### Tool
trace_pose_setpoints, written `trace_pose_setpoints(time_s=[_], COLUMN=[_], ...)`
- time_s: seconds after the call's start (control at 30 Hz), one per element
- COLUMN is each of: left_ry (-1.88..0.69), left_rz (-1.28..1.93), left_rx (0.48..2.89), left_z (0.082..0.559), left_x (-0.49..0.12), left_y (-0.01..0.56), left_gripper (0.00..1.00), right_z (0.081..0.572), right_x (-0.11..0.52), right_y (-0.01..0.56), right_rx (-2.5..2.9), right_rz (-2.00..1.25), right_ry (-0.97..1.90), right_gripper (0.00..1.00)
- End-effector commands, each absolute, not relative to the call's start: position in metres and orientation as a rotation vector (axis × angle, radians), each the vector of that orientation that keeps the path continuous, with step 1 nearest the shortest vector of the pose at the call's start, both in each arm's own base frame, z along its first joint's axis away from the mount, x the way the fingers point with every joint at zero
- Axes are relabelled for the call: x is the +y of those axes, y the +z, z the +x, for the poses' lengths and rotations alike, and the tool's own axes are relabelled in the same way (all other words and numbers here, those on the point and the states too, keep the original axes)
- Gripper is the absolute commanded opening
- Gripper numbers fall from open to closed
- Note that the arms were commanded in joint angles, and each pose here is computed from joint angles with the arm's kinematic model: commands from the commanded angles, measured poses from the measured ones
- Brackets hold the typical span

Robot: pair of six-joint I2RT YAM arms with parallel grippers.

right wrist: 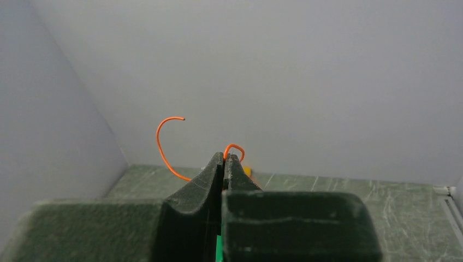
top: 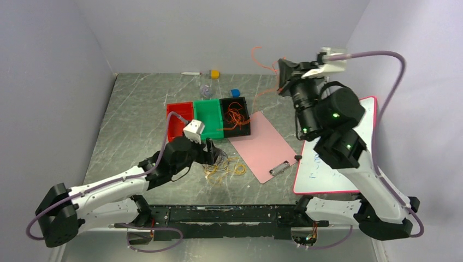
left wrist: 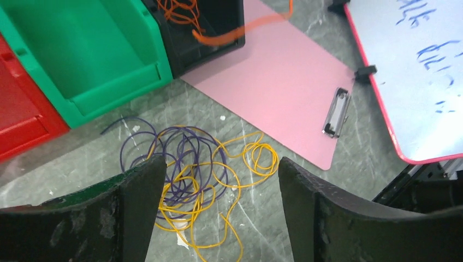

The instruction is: Untangle the cables

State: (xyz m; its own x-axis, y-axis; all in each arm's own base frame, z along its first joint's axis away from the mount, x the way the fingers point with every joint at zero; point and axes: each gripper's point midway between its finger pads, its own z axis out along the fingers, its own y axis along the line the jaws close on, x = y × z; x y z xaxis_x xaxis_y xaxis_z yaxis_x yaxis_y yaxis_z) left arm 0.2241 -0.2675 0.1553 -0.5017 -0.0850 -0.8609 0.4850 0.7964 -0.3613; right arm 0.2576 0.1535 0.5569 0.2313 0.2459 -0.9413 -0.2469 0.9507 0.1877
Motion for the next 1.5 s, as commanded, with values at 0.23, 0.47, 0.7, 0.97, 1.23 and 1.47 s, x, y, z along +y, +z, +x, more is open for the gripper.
trace_pose_setpoints(time_s=[0.23, 0.47, 0.7, 0.97, 1.23, 1.47], left_ry=[-0.616, -0.564, -0.561, -0.557, -0.526, -0.509], left_rz=[0.177, 0.120, 0.123, 0.160, 0.177, 0.190], left_rx=[1.904, 1.971, 2.060, 2.147, 2.173, 2.185], left_z=[0.233, 0.230, 0.224, 0.220, 0.222, 0.221], left_x=[-0.236, -0.222, -0.226, -0.236, -0.237, -0.236], left_y=[0.198, 0.174, 0.141, 0.107, 0.094, 0.089], left_gripper=[0.86, 0.83, 0.79, 0.76, 0.75, 0.75], right_z=[0.283, 0.301, 0.322, 0.332, 0.355, 0.407], right_x=[0.246, 0.271, 0.265, 0.257, 0.260, 0.251], right_y=[0.501, 0.480, 0.472, 0.504, 0.533, 0.491], right_rx=[1.416, 1.461, 1.485, 1.418, 1.352, 1.451], right_rz=[-0.177, -0.192, -0.152, -0.142, -0.139, -0.111], right_ry=[0.510, 0.503, 0.470, 0.478, 0.450, 0.552], right_gripper=[0.00, 0.00, 0.00, 0.00, 0.00, 0.00])
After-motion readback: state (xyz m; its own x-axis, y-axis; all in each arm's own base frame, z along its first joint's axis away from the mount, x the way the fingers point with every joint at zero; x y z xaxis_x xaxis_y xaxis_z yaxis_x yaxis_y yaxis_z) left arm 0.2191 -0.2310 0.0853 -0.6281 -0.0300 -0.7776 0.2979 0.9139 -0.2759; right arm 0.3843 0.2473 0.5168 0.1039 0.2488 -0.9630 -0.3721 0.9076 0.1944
